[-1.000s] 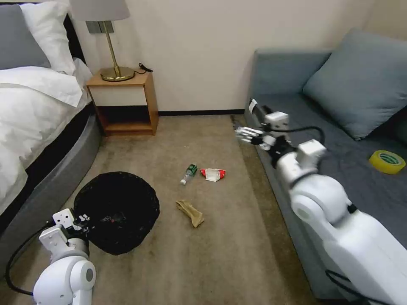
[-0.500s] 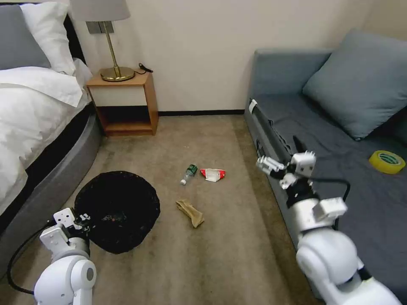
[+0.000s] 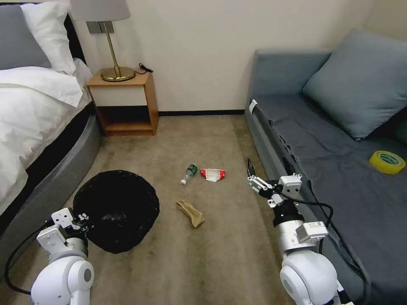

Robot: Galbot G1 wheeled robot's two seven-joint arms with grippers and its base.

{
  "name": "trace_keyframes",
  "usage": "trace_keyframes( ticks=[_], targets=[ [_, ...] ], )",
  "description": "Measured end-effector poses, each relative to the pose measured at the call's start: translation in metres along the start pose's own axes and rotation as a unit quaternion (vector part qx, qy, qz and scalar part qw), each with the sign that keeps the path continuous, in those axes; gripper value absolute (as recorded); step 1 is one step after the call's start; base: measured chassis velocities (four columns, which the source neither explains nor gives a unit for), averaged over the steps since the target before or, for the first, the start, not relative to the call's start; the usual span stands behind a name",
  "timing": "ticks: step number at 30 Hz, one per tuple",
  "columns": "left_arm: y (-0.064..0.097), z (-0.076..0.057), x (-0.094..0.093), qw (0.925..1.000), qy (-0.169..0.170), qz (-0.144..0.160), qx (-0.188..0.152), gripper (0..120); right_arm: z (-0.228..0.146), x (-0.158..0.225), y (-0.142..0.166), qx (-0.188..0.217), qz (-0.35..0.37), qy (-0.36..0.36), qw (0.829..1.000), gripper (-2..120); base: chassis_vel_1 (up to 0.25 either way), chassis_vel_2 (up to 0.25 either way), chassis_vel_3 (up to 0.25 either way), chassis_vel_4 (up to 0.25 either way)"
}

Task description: Pick up the trash bin, then pick up the garbage on the floor and place it into the trash bin.

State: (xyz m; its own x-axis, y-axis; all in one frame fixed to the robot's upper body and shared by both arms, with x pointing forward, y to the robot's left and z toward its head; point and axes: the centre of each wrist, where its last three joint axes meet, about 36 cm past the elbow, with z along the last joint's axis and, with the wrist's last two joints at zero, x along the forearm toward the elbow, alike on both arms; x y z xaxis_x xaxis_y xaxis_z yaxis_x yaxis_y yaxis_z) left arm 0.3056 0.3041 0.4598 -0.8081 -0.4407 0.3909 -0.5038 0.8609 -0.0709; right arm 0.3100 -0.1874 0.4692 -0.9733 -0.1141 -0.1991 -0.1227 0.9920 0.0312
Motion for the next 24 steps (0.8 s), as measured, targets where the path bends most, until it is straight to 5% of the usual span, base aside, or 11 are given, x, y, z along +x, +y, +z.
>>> trace_keyframes(
  ticks=[24],
  targets=[
    [0.001,-0.002,-0.001,1.0,-0.004,-0.004,0.005,2,0.012,-0.007,0.0,-0.002,-0.02,0.001,1.0,100,-0.011,0.013,0.015,-0.01]
  ],
)
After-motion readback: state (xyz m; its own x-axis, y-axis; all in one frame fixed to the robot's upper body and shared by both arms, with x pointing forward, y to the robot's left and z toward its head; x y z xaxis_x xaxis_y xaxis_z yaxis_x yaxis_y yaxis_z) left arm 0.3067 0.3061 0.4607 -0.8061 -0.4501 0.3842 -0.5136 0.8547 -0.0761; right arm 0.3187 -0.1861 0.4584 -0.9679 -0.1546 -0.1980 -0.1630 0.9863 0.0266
